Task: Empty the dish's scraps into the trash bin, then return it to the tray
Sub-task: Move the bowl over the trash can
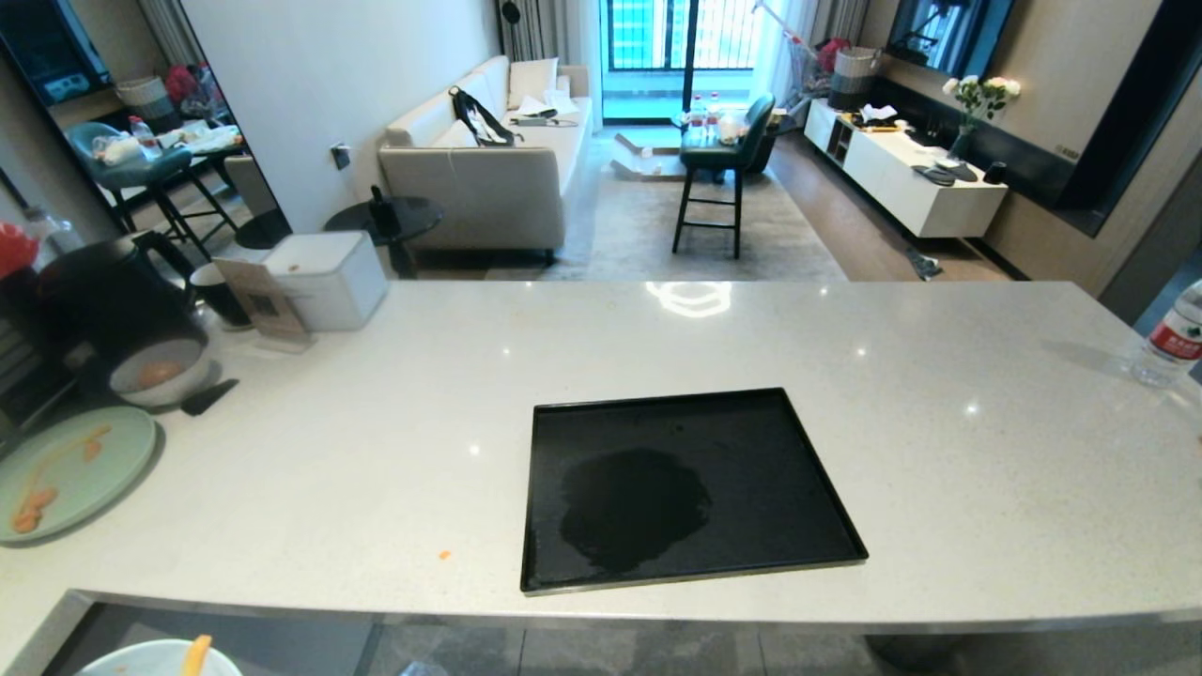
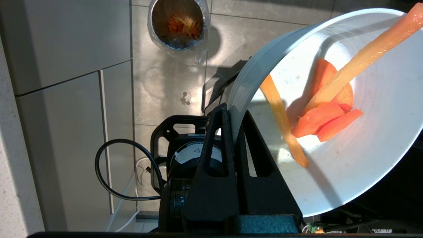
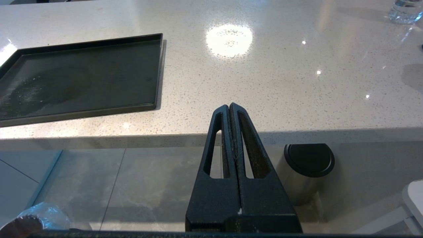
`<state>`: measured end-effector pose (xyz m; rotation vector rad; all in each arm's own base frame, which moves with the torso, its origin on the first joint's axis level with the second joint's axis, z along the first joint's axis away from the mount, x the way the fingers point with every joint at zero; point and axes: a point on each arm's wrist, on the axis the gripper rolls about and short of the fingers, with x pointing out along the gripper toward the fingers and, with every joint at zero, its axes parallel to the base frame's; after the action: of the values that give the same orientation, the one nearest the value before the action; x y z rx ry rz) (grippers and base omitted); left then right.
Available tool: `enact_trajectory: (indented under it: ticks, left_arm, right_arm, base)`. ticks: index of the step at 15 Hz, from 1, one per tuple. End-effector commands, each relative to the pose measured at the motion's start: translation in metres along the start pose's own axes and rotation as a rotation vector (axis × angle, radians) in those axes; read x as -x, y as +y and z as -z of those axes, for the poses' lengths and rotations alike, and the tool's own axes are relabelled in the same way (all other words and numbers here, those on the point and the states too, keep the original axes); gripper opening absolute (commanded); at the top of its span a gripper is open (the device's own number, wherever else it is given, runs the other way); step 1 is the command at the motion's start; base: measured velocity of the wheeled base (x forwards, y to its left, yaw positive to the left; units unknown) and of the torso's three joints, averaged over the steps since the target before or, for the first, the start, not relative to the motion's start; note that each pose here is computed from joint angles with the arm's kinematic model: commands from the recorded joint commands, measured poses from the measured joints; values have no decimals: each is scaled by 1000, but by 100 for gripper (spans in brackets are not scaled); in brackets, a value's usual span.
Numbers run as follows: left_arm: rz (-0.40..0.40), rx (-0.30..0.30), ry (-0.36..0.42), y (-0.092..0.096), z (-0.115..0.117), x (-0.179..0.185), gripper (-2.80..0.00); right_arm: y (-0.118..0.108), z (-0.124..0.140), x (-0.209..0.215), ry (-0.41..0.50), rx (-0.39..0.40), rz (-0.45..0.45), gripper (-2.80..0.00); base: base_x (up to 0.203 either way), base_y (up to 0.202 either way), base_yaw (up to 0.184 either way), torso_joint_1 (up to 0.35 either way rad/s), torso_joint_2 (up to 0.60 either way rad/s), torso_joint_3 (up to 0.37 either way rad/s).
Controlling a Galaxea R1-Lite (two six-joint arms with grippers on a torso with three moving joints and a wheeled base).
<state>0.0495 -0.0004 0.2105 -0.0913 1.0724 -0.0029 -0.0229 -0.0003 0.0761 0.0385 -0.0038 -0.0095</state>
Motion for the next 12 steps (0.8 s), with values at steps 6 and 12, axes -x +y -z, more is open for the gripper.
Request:
enact_trajectory:
  ticks: [6, 12]
  left_arm:
    - [1, -1, 6, 0, 0, 0, -280]
    - [3, -4, 11, 0, 2, -1, -280]
  right_arm:
    - [0, 0, 0, -1, -1, 0, -280]
    - [0, 0, 0, 0, 0, 0, -280]
  base:
    - [0, 0, 0, 0, 0, 0]
    - [0, 0, 0, 0, 0, 0]
